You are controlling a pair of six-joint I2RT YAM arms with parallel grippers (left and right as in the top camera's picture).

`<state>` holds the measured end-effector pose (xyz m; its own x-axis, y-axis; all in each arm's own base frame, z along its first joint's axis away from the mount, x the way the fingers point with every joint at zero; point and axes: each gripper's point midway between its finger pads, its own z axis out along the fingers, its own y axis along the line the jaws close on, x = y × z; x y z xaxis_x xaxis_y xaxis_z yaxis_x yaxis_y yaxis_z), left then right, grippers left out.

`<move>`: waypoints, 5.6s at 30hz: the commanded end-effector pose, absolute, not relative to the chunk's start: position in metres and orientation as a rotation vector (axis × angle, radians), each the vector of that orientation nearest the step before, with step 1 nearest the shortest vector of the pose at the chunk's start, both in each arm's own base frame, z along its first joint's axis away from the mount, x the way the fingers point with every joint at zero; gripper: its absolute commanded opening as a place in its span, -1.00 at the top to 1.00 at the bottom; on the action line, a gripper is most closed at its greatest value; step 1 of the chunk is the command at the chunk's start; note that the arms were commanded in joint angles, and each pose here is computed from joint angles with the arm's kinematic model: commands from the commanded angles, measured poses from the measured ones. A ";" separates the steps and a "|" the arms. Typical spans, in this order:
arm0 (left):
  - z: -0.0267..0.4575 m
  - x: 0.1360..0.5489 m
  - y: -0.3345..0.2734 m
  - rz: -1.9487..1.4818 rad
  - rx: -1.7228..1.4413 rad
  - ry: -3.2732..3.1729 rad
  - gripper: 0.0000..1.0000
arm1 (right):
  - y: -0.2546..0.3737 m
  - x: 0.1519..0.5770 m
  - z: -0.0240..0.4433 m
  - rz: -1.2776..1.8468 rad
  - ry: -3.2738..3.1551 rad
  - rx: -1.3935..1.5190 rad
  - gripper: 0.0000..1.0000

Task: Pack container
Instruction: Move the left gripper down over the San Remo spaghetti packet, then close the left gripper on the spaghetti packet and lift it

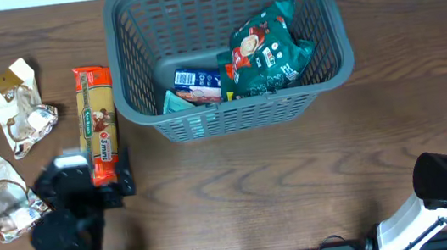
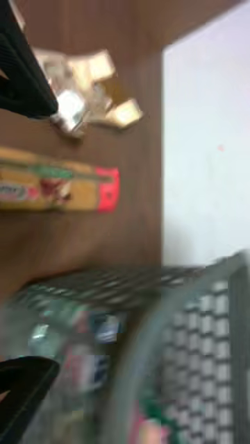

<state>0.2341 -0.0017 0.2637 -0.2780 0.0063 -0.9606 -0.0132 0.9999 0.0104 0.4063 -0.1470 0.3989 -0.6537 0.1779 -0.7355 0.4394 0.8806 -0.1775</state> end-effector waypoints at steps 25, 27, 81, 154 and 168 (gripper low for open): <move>0.286 0.282 0.022 0.128 -0.317 2.452 -0.97 | -0.150 0.397 0.412 -0.453 2.241 0.473 -0.98; 0.281 0.276 0.021 0.070 -0.335 2.488 -0.97 | -0.150 0.397 0.412 -0.453 2.241 0.473 -0.98; 0.058 0.343 0.057 -0.177 -0.030 2.735 -0.97 | -0.150 0.397 0.412 -0.453 2.241 0.473 -0.98; -0.004 0.389 0.062 -0.196 -0.053 2.899 0.89 | -0.150 0.397 0.412 -0.453 2.241 0.473 -0.99; 0.048 0.398 0.076 -0.091 -0.188 2.785 0.89 | -0.150 0.397 0.412 -0.453 2.241 0.473 -0.99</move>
<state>0.3965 0.0664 0.0200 -0.9532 -0.1107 -0.2813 -0.0756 0.9883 -0.1328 0.4060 -0.1471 0.3989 -0.6540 0.1780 -0.7353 0.4400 0.8801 -0.1783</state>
